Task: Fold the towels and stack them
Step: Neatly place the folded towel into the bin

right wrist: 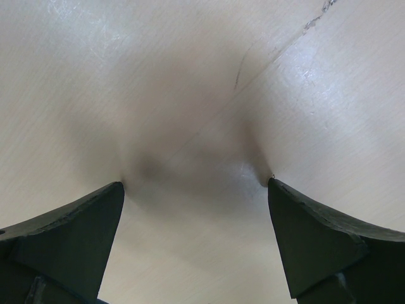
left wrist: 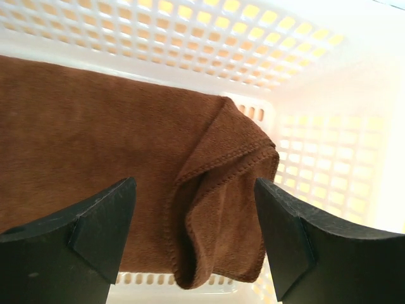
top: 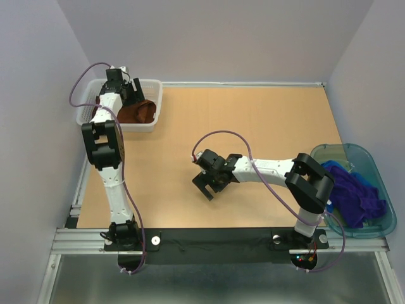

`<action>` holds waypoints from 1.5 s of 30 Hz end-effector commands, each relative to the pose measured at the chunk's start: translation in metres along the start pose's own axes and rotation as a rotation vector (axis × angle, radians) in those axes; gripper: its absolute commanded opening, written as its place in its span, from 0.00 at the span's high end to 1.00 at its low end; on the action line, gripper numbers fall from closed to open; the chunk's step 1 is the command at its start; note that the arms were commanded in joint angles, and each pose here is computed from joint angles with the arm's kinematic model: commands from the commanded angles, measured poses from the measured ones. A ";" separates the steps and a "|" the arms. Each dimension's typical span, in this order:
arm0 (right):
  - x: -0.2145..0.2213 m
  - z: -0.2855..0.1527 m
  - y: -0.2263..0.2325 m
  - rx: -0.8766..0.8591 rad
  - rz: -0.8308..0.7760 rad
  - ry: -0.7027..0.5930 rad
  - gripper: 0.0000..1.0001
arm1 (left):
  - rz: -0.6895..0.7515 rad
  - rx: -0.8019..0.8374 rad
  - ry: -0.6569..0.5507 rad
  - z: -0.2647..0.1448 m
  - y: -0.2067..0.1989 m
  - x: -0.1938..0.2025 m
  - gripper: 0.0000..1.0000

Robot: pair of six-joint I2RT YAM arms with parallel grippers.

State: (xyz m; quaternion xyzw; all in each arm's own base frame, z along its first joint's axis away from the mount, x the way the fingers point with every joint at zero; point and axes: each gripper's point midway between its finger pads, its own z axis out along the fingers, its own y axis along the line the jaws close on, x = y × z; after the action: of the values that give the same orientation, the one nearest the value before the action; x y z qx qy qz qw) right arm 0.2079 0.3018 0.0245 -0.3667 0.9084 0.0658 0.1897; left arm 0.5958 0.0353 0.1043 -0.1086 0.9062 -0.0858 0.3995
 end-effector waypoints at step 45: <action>-0.011 -0.010 -0.009 0.047 0.003 -0.073 0.00 | -0.212 0.486 0.024 -0.084 -0.107 -0.005 0.40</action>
State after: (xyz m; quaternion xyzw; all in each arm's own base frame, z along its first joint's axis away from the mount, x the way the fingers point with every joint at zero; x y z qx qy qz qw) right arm 0.2117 0.2951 0.0238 -0.3623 0.9083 0.0513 0.2026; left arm 0.5559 -0.0531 0.1274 -0.1352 0.8715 -0.3272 0.3393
